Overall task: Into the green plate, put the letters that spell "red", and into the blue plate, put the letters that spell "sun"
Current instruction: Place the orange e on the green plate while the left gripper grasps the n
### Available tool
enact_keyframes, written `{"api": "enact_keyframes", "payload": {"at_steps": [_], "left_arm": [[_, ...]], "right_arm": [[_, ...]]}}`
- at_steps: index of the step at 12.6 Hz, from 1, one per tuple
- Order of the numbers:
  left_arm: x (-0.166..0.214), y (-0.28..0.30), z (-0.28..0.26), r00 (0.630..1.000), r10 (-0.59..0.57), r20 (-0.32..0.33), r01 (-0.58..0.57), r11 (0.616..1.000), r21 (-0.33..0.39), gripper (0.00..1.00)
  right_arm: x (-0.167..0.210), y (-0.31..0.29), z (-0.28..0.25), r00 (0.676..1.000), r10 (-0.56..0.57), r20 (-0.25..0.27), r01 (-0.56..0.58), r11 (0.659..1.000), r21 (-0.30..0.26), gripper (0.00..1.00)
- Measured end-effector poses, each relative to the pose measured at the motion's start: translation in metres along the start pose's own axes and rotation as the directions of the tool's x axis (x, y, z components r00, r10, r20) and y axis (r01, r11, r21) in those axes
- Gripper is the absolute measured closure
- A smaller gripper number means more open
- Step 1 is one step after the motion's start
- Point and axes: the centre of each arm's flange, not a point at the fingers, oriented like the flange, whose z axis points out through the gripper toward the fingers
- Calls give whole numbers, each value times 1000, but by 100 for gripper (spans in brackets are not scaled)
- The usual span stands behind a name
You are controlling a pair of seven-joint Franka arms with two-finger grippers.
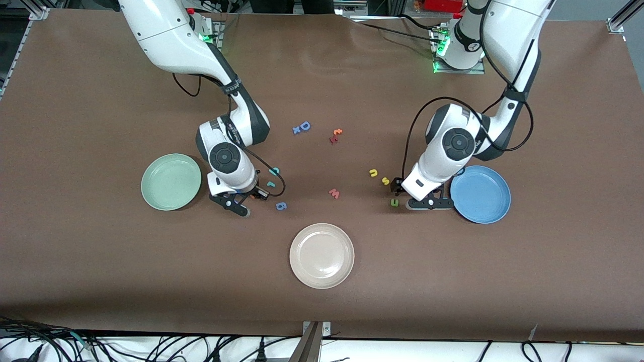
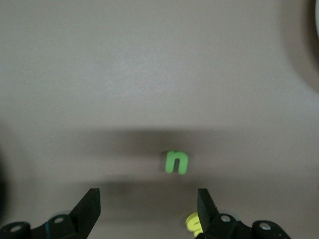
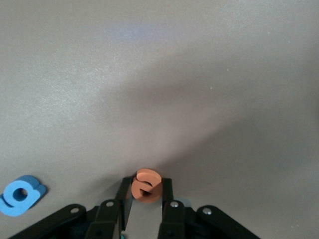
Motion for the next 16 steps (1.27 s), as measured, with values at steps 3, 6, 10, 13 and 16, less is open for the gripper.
{"api": "enact_keyframes", "payload": {"at_steps": [3, 6, 10, 13, 16], "left_arm": [[5, 3, 22, 998, -29, -51, 28, 1000, -9, 15], [2, 6, 41, 998, -23, -57, 24, 1000, 7, 17], [-2, 12, 48, 999, -11, -49, 12, 1000, 13, 21], [-8, 14, 64, 1000, -4, -27, 5, 1000, 23, 25], [-8, 13, 66, 1000, -3, -26, 3, 1000, 27, 26]], "right_arm": [[13, 2, -13, 1000, -14, -19, 14, 1000, 6, 72], [41, 30, -40, 995, -103, -3, 103, 993, -57, 72], [84, 92, -68, 977, -211, 37, 214, 973, -88, 72], [107, 156, -59, 957, -275, 96, 284, 955, -89, 72], [94, 194, -37, 944, -288, 161, 306, 947, -95, 72]]}}
